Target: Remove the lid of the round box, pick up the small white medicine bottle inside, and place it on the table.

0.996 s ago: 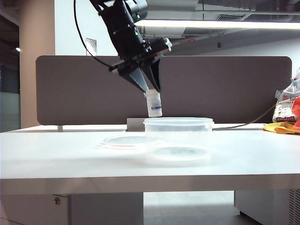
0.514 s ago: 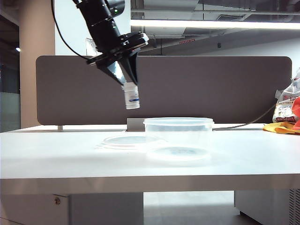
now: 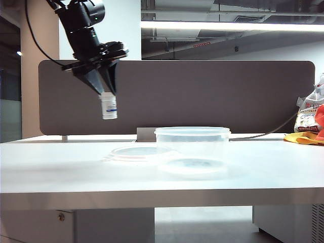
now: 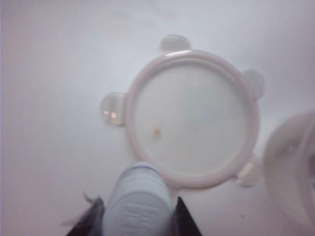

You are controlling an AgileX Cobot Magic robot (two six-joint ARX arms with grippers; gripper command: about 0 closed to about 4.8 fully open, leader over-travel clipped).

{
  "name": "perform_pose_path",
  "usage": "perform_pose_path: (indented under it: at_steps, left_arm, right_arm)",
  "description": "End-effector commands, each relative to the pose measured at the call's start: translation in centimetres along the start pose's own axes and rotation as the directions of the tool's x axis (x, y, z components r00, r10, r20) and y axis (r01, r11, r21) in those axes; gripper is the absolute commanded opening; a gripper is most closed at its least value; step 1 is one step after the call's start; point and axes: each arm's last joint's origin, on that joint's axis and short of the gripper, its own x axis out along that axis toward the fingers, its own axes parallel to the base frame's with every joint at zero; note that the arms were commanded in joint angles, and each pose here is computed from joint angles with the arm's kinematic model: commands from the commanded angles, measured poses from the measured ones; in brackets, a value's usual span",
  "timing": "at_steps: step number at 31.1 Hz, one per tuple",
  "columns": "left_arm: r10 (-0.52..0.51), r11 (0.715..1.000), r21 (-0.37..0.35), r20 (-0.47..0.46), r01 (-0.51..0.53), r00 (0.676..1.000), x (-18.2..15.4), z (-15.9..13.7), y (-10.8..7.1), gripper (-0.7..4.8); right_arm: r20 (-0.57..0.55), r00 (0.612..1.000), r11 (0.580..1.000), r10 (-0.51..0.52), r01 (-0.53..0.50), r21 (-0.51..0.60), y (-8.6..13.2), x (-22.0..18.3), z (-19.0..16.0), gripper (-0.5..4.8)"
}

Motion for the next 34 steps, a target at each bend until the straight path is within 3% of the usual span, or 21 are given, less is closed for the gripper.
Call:
perform_pose_path:
  at_steps: [1, 6, 16, 26, 34]
  left_arm:
    - [0.043, 0.999, -0.015, 0.037, -0.043, 0.998, -0.7, 0.3, 1.4, 1.11]
    - [0.070, 0.996, -0.051, 0.038, -0.068, 0.997, -0.7, 0.1, 3.2, 1.11]
    - [0.094, 0.994, -0.051, 0.012, -0.093, 0.995, 0.5, -0.1, 3.6, 1.11]
    - [0.077, 0.994, -0.065, -0.106, -0.084, 0.991, 4.4, -1.4, 4.3, 1.11]
    - [0.068, 0.995, -0.067, -0.123, -0.076, 0.990, 5.7, -1.7, 4.4, 1.16]
  right_arm:
    - [0.017, 1.000, 1.000, 0.001, -0.001, -0.007, 0.0, -0.1, 0.2, -0.08]
    - [0.018, 1.000, 1.000, 0.001, -0.001, -0.007, 0.0, -0.1, 0.2, -0.08]
    - [0.014, 1.000, 1.000, 0.001, -0.001, -0.006, 0.0, -0.1, 0.1, -0.08]
    - [-0.005, 1.000, 1.000, 0.003, -0.003, -0.001, 0.0, -0.1, 0.0, -0.08]
    - [-0.005, 1.000, 1.000, 0.003, -0.003, -0.001, 0.0, -0.1, 0.0, -0.08]
